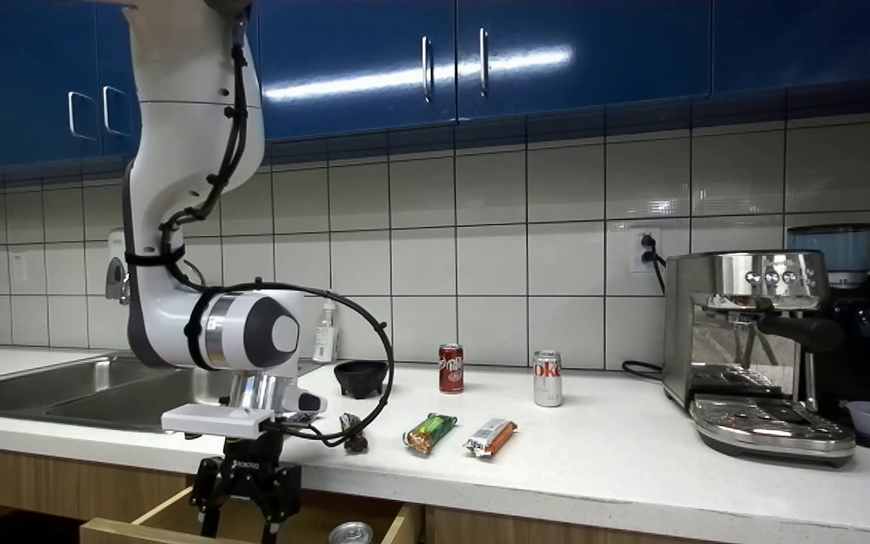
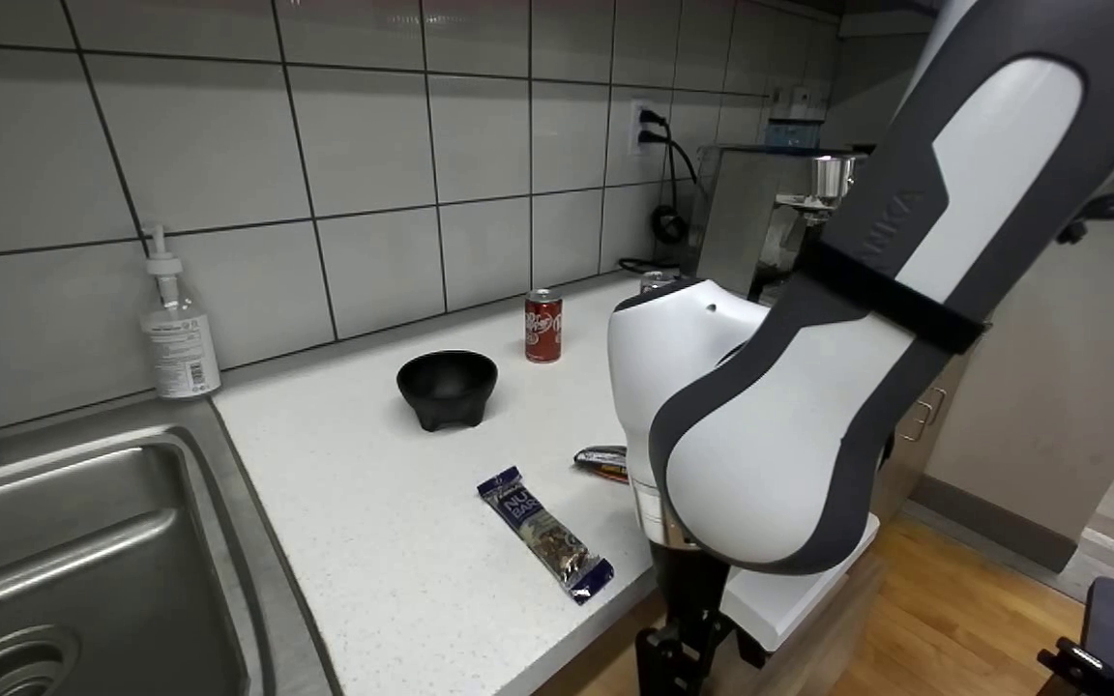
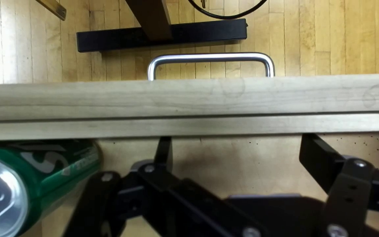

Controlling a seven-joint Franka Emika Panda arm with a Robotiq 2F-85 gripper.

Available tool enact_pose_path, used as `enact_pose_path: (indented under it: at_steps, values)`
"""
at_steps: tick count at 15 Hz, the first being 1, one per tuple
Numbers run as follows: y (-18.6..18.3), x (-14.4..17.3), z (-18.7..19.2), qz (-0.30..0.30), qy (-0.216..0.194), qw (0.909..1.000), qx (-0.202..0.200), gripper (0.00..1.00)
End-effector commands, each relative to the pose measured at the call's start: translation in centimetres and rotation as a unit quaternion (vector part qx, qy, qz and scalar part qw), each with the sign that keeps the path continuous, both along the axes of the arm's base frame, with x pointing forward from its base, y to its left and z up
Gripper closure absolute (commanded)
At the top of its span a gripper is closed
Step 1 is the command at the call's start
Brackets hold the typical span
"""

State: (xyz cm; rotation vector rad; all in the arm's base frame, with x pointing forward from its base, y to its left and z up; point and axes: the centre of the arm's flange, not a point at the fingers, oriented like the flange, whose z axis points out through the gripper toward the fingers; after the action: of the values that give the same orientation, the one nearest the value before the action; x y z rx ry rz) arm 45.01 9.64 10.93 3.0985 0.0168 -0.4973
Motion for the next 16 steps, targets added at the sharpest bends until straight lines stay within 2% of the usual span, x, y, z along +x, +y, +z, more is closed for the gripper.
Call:
enact_pose_path:
  at_steps: [1,16]
  values:
    - [-0.1,-2.5,1.0,-0.005,0.016,0.9998,0.005,0.00]
    - [-0.6,-8.2,1.1,-0.057,0.047,0.9971,0.018,0.00]
